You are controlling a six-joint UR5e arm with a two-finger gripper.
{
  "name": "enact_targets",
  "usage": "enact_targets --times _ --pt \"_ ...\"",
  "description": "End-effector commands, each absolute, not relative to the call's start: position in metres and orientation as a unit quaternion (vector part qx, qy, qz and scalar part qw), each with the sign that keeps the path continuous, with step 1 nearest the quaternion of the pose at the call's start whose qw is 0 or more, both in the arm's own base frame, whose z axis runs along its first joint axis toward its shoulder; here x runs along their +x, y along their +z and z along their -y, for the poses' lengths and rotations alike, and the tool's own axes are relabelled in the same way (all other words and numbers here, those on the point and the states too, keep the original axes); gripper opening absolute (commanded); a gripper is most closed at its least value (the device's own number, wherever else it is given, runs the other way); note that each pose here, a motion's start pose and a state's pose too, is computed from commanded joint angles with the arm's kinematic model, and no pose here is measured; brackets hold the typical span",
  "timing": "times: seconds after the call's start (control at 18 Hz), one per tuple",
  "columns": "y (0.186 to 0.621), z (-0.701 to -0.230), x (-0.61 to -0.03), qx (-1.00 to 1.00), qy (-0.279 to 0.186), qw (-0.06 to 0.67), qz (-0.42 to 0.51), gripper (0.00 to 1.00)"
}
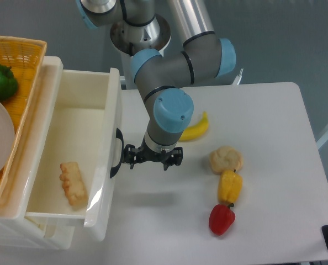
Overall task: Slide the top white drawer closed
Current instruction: 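Push the drawer front with the gripper to slide it shut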
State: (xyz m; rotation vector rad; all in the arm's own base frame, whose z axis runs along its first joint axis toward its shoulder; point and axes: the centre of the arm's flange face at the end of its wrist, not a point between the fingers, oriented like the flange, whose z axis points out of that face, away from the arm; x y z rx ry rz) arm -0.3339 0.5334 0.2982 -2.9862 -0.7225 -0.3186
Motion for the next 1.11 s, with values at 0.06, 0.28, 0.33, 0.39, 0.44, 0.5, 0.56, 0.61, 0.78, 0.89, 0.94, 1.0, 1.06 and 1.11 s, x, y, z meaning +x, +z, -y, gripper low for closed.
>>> enact_targets --times 0.06,0.28,0.33,0.39,0.44,0.5,0.56,0.61,0.78,0.89,0.94,1.0,1.06,1.11 --pt "0.301 -0.534 -0.332 -0.967 -0.103 0.028 0.233 1.00" --pt "0.303 -0.541 -0.320 -0.968 -0.106 0.030 0.226 1.00" --pt "0.303 -0.543 -0.317 -0.969 -0.106 0.031 0.223 1.00" --pt "0.304 -0.544 -0.315 -0.969 -0.106 0.031 0.222 1.00" --pt "0.305 -0.546 -0.311 -0.970 -0.106 0.031 0.219 1.00" --pt "0.307 -0.547 -0.308 -0.970 -0.105 0.032 0.217 1.00" --pt "0.308 -0.548 -0.306 -0.970 -0.104 0.033 0.215 1.00" --pt "0.308 -0.549 -0.303 -0.971 -0.105 0.032 0.213 1.00" --pt "0.308 -0.554 -0.295 -0.972 -0.105 0.031 0.209 1.00" --pt "0.309 -0.555 -0.291 -0.972 -0.105 0.031 0.209 1.00" --pt "0.309 -0.556 -0.290 -0.972 -0.104 0.031 0.209 1.00" --pt "0.310 -0.558 -0.286 -0.973 -0.101 0.030 0.205 1.00" --pt "0.311 -0.559 -0.283 -0.974 -0.101 0.030 0.202 1.00" --pt "0.312 -0.559 -0.282 -0.974 -0.101 0.031 0.201 1.00"
